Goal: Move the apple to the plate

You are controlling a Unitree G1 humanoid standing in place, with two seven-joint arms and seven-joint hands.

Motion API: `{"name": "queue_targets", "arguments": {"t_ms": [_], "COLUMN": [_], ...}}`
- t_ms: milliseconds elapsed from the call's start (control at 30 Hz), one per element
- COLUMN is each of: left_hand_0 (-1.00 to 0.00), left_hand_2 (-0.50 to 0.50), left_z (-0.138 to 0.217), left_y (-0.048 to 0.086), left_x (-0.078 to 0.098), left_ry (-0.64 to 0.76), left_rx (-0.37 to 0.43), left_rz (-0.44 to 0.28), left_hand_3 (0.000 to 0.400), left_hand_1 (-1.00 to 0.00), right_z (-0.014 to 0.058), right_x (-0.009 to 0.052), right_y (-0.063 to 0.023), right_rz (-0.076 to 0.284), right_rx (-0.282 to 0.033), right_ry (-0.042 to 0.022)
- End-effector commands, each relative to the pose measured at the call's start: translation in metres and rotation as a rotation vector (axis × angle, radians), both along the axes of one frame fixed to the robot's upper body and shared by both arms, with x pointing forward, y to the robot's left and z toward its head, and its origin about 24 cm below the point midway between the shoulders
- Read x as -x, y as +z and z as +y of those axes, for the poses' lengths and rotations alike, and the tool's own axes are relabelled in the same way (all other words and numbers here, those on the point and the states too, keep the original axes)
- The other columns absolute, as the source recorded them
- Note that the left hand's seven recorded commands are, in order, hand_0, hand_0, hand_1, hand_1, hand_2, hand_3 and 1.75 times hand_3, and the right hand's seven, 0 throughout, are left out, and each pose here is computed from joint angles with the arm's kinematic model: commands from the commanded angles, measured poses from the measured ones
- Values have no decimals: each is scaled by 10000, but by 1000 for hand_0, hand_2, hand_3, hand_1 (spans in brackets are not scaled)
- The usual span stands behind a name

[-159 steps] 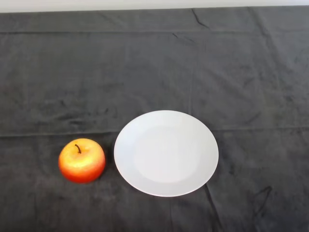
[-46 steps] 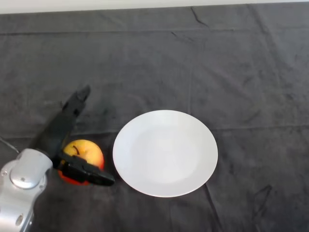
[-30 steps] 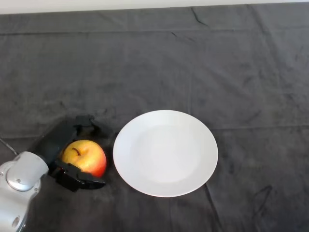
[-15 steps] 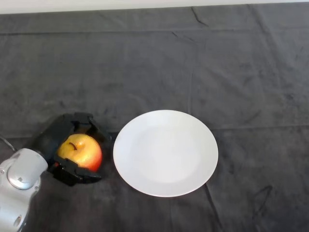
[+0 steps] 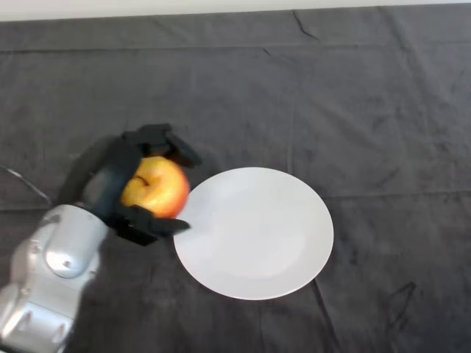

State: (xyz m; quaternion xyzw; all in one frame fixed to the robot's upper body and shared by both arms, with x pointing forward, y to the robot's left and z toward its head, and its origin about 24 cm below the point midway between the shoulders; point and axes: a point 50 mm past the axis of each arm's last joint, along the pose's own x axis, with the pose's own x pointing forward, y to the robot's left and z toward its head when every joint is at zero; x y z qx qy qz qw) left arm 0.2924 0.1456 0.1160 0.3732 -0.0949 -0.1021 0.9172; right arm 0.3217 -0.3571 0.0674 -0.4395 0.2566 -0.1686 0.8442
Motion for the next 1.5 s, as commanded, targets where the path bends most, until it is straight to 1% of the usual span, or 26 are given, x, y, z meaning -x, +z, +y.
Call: {"name": "queue_targets", "arguments": {"t_ms": [33, 133, 300, 533, 767, 1000, 1300, 1333, 1367, 1400, 1433, 1467, 1500], "left_hand_0": [-1000, -1000, -1000, -1000, -1000, -1000, -1000, -918, -878, -506, -427, -35, 0], "left_hand_2": [0, 0, 0, 0, 0, 0, 0, 41, 61, 247, 286, 482, 500], "left_z": [-166, -286, -428, -549, -624, -679, -699, -701, -702, -702, -702, -701, -700], "left_y": [169, 105, -15, -120, -226, -280, -345, -351, -354, -355, -355, -356, -356], "left_x": [-66, -81, -112, -118, -102, -94, -69, -67, -66, -67, -69, -71, -72], "left_ry": [-571, -1031, -1838, -2771, -3387, -3738, -3919, -3932, -3942, -3949, -3955, -3957, -3956], "left_rx": [-190, -163, -148, -161, -163, -176, -239, -253, -265, -278, -295, -307, -319], "left_rz": [-955, -878, -500, 201, 986, 1704, 2305, 2359, 2399, 2437, 2484, 2515, 2544], "left_hand_3": [400, 400, 400, 400, 400, 400, 400, 400, 400, 400, 400, 400, 400], "left_hand_1": [-1000, -1000, -1000, -1000, -1000, -1000, -1000, -1000, -1000, -1000, -1000, -1000, -1000], "right_z": [-61, -61, -61, -61, -61, -61, -62, -62, -62, -62, -62, -62, -62], "right_x": [30, 30, 30, 30, 30, 29, 29, 29, 29, 29, 29, 29, 29], "right_y": [49, 50, 50, 50, 50, 50, 50, 50, 50, 50, 50, 50, 50], "right_rz": [-164, -164, -165, -165, -164, -163, -160, -160, -160, -160, -160, -159, -159], "right_rx": [137, 136, 136, 136, 136, 137, 138, 138, 138, 138, 138, 139, 139], "right_ry": [-123, -123, -123, -123, -124, -125, -126, -126, -126, -126, -126, -126, -126]}}
